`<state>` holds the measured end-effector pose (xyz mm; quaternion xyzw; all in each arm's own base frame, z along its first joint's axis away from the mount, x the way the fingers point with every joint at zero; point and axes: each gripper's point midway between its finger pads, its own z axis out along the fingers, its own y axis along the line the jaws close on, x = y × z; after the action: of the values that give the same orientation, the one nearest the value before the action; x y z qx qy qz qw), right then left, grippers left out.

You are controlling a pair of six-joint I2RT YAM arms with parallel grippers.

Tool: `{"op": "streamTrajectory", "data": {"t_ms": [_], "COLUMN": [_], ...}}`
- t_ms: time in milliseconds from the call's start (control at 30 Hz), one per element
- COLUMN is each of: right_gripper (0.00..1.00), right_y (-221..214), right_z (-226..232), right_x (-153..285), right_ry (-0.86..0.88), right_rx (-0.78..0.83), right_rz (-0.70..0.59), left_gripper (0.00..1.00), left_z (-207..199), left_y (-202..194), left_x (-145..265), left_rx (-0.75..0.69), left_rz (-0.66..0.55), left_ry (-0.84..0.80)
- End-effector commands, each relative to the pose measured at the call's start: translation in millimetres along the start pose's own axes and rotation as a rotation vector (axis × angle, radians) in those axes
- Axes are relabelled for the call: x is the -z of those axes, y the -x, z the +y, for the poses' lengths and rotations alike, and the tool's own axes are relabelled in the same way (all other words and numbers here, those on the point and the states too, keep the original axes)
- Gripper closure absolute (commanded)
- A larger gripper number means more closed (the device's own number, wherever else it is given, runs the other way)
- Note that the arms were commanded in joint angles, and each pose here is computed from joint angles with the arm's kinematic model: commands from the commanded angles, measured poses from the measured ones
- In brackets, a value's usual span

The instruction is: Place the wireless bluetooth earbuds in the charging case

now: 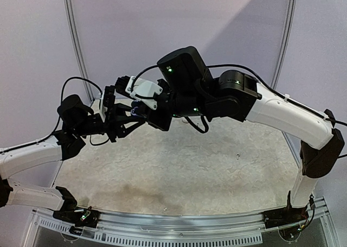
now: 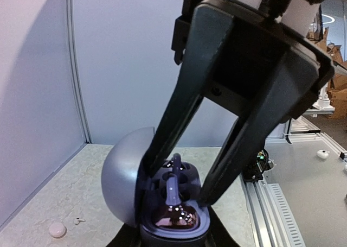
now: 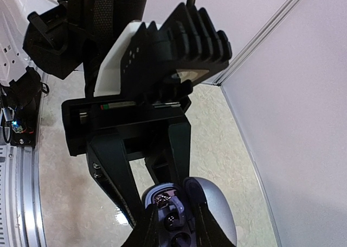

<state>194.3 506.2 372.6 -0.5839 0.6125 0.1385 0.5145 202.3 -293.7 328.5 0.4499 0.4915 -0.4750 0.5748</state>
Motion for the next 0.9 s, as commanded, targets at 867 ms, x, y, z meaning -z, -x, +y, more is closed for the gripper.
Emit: {"op": "streamTrajectory", "data": {"t_ms": [867], "right_gripper": [0.7], "right_y": [-23.1], "right_z": [-13.9], "right_x": [-29.6], "right_ry": [-0.004], "right_rx": [-0.442], "right_rz": [0.092], "left_gripper": [1.0], "left_z": [-3.0], "left_y": [-7.7], "left_x": [-0.2], "left_rx": [-0.751], "left_rz": [0.075], "left_ry": [-0.029]}}
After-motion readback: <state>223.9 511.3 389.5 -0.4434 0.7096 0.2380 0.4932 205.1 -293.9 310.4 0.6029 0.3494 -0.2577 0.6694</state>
